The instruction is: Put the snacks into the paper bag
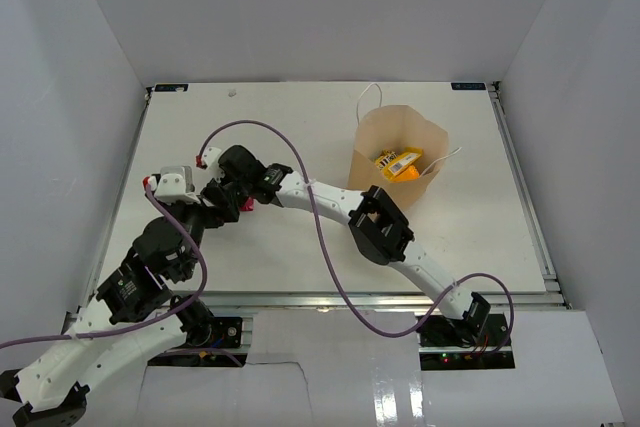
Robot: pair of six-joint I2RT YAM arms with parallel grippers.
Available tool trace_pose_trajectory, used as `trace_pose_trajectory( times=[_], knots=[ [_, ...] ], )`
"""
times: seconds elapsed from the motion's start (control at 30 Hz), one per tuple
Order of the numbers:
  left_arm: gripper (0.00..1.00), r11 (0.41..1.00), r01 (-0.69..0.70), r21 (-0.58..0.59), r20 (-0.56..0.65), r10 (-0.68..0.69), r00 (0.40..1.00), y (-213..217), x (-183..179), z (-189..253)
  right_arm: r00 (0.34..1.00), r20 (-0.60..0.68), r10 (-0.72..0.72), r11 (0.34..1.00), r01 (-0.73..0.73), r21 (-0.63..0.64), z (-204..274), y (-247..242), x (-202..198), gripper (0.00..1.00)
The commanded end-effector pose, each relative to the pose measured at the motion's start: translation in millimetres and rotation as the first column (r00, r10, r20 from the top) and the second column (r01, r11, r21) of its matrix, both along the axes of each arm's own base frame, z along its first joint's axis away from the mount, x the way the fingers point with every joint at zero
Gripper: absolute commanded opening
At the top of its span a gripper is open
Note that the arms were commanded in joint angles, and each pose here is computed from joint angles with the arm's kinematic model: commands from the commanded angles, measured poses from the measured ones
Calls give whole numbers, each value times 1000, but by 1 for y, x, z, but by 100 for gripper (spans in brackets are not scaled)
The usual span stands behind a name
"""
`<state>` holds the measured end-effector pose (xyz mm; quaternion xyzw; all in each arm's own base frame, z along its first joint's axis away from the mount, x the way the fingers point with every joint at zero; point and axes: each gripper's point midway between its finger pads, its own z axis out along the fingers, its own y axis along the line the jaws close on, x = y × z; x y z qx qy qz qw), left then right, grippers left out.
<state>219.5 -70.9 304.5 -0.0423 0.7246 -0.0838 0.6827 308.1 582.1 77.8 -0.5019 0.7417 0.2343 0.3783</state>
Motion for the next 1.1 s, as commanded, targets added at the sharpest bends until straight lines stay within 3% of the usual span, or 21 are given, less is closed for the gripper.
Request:
trace_pose_trajectory(
  times=[0.0, 0.3, 0.33, 0.43, 0.53, 0.7, 0.73, 0.87, 0.9, 0.93, 0.97, 1.07],
  knots=[
    [98, 1000, 27, -8, 8, -27, 1000, -5, 1, 2, 996, -6, -88, 992, 88, 93, 7, 13, 23, 90],
    [98, 999, 45, -7, 4, -45, 999, -9, 1, 1, 983, -86, -164, 984, 169, 57, -37, 4, 37, 98],
    [98, 999, 44, -8, 4, -44, 999, -9, 1, 1, 982, -96, -161, 985, 166, 45, -43, 2, 35, 95],
    [98, 999, 45, -5, 2, -45, 999, -9, 1, 0, 982, -124, -143, 990, 144, 0, -58, -7, 27, 81],
    [98, 999, 44, -6, 2, -44, 999, -9, 1, 0, 983, -146, -111, 993, 106, -47, -71, -18, 15, 57],
    [98, 999, 44, -10, 4, -44, 999, -8, 0, 0, 990, -90, -106, 988, 95, -123, -74, -43, 13, 36],
    [98, 999, 43, -12, 5, -43, 999, -8, 0, 1, 993, -72, -93, 990, 85, -109, -58, -44, 13, 29],
    [98, 999, 47, -21, 11, -46, 999, -8, -1, 2, 994, -53, 92, 992, -96, -80, -20, -55, -10, 23],
    [98, 998, 50, -26, 16, -49, 999, -7, -1, 3, 970, -62, 234, 971, -237, -36, -6, -52, -28, 23],
    [98, 998, 56, -30, 21, -55, 998, -8, -2, 4, 955, -23, 297, 955, -296, 21, 34, -54, -36, 23],
    [98, 998, 56, -39, 30, -55, 998, -7, -3, 6, 922, -54, 383, 923, -380, 63, 43, -61, -54, 23],
    [98, 997, 62, -48, 44, -59, 997, -5, -5, 8, 877, 80, 474, 870, -480, 110, 111, -80, -65, 22]
  ],
)
